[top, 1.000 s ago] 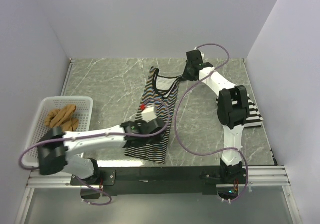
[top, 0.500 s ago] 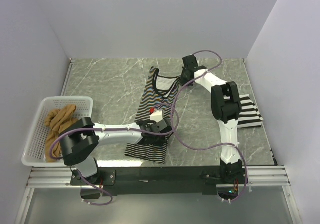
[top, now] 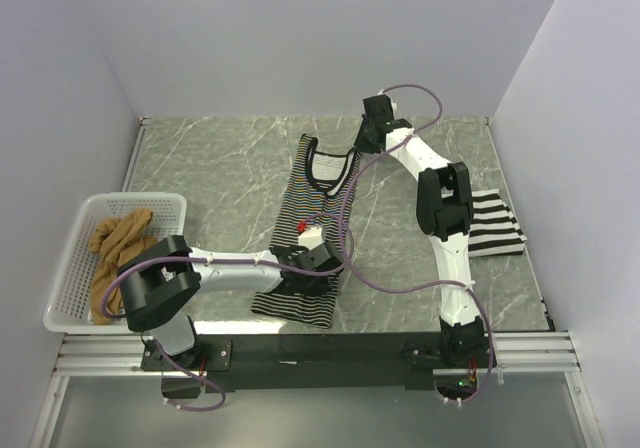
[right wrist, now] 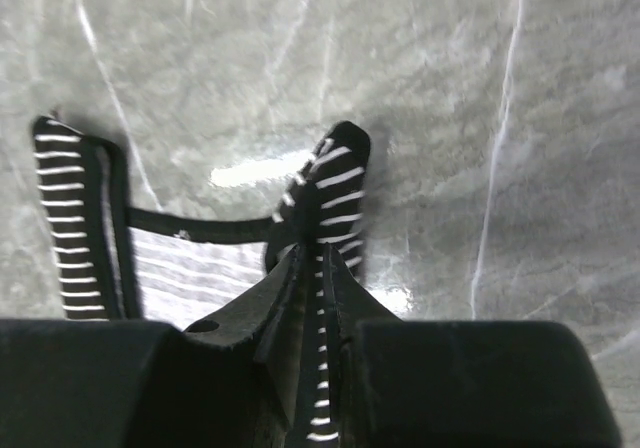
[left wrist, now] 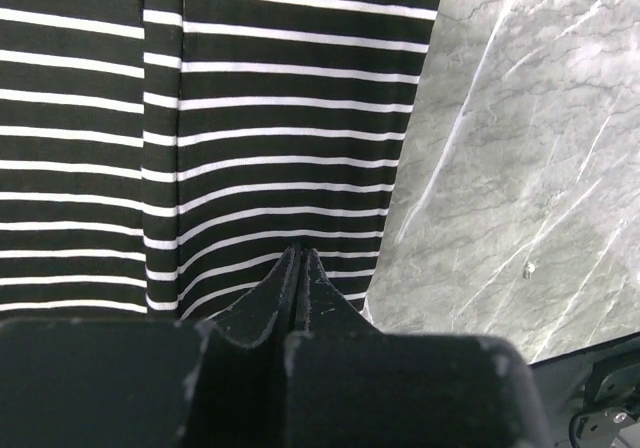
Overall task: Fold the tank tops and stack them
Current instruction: Fold the tank top
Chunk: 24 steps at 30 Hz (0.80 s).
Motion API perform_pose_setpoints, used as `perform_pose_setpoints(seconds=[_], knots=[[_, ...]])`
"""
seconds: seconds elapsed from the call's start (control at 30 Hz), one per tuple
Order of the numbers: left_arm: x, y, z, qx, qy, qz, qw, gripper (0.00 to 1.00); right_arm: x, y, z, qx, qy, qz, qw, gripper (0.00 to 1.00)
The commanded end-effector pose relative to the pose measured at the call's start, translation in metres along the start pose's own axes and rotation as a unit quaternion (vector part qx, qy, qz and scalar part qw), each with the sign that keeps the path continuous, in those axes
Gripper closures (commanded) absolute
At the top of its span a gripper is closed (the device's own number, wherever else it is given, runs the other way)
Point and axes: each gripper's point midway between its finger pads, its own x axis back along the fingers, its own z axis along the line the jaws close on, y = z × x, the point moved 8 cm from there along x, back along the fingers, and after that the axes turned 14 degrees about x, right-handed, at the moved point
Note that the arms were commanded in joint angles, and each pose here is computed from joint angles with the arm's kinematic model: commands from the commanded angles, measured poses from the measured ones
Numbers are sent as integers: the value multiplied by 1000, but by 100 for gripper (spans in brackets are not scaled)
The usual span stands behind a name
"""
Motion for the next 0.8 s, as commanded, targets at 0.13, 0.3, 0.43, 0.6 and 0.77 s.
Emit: perform_pose_setpoints(seconds=[0.13,0.3,0.43,0.6,0.77], knots=[[1,-6,9,-9,10,28,1000,99,-7,12,3,-3,12,-6,1000,81],[4,-6,6,-10,4,30,999,100,-22,2,4,-6,17,7,1000,81],[7,-6,5,-10,-2,35,999,99,-31,-3,7,-12,31,21,999,81],[10,-5,-2,-14,-16,41,999,99,-33,0,9,-10,40,25,999,80],[7,2,-19,-15,-36,48,998,100,-29,11,9,-9,56,8,998,71]])
